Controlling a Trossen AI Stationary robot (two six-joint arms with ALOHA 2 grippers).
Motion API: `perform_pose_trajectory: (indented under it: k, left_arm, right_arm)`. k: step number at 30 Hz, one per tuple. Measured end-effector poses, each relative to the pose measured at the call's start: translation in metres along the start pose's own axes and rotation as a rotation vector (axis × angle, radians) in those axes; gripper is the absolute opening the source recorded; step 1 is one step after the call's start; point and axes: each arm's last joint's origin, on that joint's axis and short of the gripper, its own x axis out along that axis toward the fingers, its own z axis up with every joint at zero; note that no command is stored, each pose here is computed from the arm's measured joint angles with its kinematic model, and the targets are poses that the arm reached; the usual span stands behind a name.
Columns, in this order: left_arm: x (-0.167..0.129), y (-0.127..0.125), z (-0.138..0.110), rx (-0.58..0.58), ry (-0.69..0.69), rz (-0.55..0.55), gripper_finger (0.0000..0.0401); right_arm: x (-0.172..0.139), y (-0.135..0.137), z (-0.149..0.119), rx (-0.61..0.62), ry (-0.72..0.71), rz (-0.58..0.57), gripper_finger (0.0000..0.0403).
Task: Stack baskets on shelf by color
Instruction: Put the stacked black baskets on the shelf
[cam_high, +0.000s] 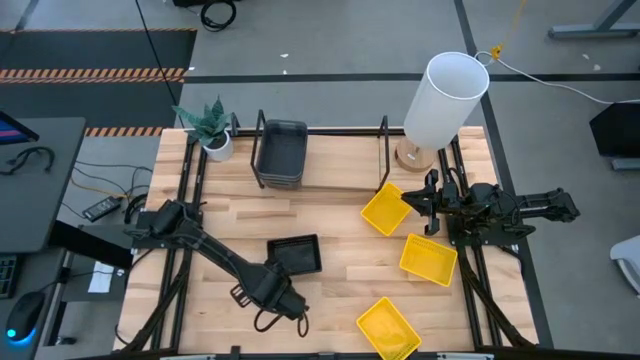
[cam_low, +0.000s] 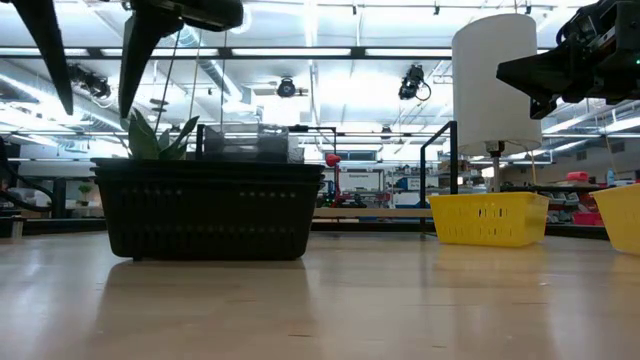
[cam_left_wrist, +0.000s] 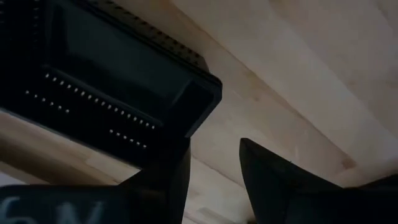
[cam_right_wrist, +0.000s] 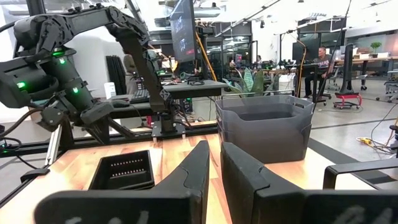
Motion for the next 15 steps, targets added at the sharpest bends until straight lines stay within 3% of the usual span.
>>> perform_pose_trajectory:
  k: [5, 15]
  left_arm:
    - [0.001, 0.005, -0.002, 0.043, 0.003, -0.004, 0.0143]
    - [0.006, 0.024, -0.005, -0.003, -0.052, -0.074, 0.014]
  right_arm:
    - [0.0, 0.0, 0.0, 0.0, 0.0, 0.0, 0.0045]
    - [0.0, 0.0, 0.0, 0.0, 0.0, 0.0, 0.0045]
